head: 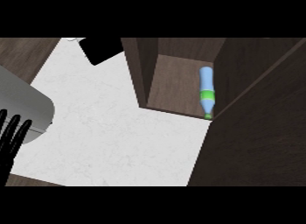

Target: Pick up the bottled water, place it into the cabinet and close the cabinet

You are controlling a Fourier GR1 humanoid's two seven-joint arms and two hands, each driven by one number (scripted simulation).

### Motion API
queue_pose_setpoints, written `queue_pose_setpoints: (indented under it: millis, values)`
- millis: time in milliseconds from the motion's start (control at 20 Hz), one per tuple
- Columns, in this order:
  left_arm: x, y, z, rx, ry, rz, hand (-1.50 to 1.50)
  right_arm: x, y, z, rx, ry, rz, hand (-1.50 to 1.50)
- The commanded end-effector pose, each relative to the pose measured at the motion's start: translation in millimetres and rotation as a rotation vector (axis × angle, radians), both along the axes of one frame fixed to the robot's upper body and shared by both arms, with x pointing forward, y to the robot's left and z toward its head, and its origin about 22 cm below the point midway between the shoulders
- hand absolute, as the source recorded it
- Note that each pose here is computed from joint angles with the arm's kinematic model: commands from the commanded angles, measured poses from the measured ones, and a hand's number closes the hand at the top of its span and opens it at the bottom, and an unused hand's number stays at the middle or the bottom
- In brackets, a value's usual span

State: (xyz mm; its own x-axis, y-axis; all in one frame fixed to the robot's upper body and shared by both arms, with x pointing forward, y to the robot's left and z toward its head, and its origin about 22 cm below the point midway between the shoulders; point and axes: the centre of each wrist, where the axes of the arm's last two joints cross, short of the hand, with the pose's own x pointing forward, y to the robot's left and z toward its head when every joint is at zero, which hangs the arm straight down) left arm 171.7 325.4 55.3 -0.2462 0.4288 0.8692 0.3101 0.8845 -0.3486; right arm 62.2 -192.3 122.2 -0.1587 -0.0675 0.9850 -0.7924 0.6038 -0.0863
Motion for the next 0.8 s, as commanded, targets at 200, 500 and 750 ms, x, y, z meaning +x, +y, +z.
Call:
queue_pose_setpoints:
  millis: [200, 500, 750]
  values:
    - [2.8, 10.2, 5.7, 0.021, 0.001, -0.032, -1.50, 4.7, 18.7, 16.7, -0.040, -0.075, 0.209, 1.50]
    - [5.7, 12.6, 9.9, 0.015, -0.010, -0.050, -1.50, 18.6, 15.8, 23.7, -0.111, -0.179, 0.262, 1.50]
    - [7.9, 20.8, 10.6, 0.039, -0.011, -0.034, -1.50, 23.0, 18.1, 22.9, -0.149, -0.175, 0.274, 1.50]
